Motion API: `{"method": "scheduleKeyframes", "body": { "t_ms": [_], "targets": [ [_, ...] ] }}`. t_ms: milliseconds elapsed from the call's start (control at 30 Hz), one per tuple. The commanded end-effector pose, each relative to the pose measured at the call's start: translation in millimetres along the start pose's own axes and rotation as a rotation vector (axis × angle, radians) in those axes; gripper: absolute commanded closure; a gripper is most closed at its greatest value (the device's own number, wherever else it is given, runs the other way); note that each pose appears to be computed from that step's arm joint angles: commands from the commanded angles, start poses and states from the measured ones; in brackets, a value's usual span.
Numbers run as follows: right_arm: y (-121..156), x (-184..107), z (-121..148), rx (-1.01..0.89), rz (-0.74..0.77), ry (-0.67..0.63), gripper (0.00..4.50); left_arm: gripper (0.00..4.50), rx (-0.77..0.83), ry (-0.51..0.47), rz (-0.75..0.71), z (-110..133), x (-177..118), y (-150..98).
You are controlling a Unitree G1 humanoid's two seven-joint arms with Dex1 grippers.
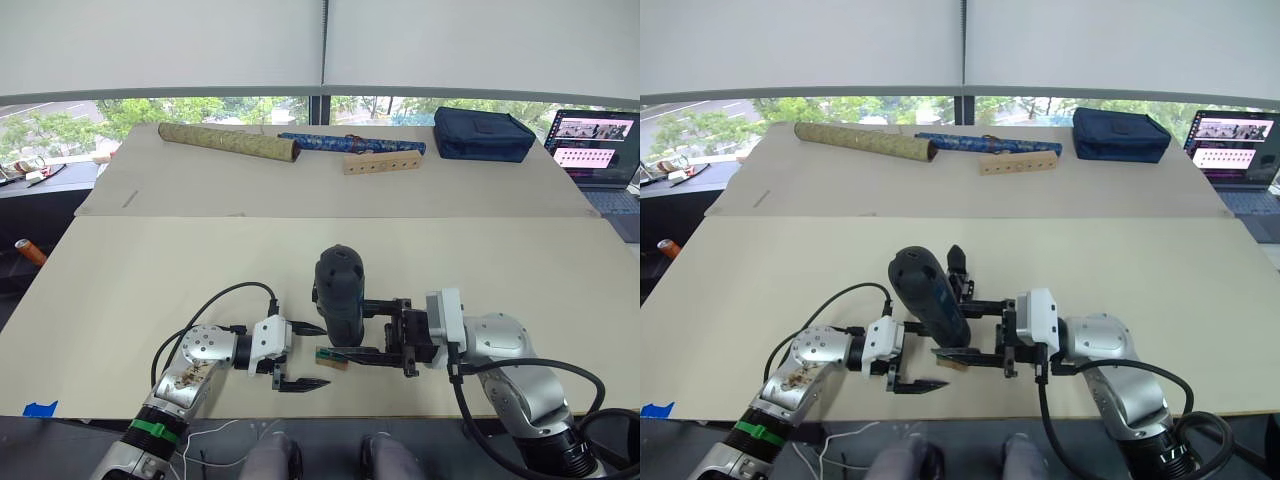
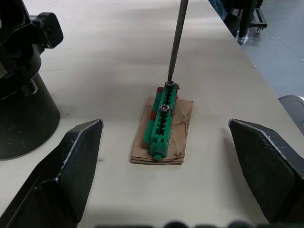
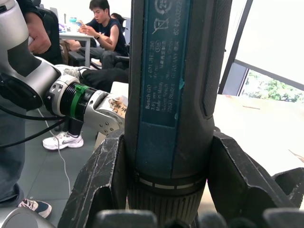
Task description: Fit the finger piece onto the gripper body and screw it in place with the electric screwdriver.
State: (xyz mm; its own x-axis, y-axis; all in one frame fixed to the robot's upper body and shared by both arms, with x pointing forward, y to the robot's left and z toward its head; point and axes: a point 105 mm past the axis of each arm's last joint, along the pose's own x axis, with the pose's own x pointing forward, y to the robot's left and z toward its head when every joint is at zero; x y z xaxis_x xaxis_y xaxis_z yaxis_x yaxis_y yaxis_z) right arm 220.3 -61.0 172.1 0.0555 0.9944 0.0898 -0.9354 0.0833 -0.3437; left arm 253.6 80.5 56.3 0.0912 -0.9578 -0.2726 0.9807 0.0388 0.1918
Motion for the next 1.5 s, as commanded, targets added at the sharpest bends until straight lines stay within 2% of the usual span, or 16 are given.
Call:
{"method": "scheduleKeyframes", "body": {
  "t_ms": [33, 233, 533, 1500],
  "targets": [
    [0, 2, 10, -0.049, 0.018, -0.031, 2.57, 0.00, -0.074, 0.043, -0.018, -19, 4, -11],
    [0, 2, 11, -0.064, 0.013, -0.035, 2.57, 0.00, -0.074, 0.043, -0.016, -19, 4, -11],
    [-2, 2, 26, -0.054, 0.001, -0.117, 2.57, 0.00, -0.073, 0.044, -0.016, -19, 4, -11],
    [0, 2, 14, -0.041, 0.023, -0.042, 2.57, 0.00, -0.075, 0.045, -0.019, -19, 3, -10]
  ]
}}
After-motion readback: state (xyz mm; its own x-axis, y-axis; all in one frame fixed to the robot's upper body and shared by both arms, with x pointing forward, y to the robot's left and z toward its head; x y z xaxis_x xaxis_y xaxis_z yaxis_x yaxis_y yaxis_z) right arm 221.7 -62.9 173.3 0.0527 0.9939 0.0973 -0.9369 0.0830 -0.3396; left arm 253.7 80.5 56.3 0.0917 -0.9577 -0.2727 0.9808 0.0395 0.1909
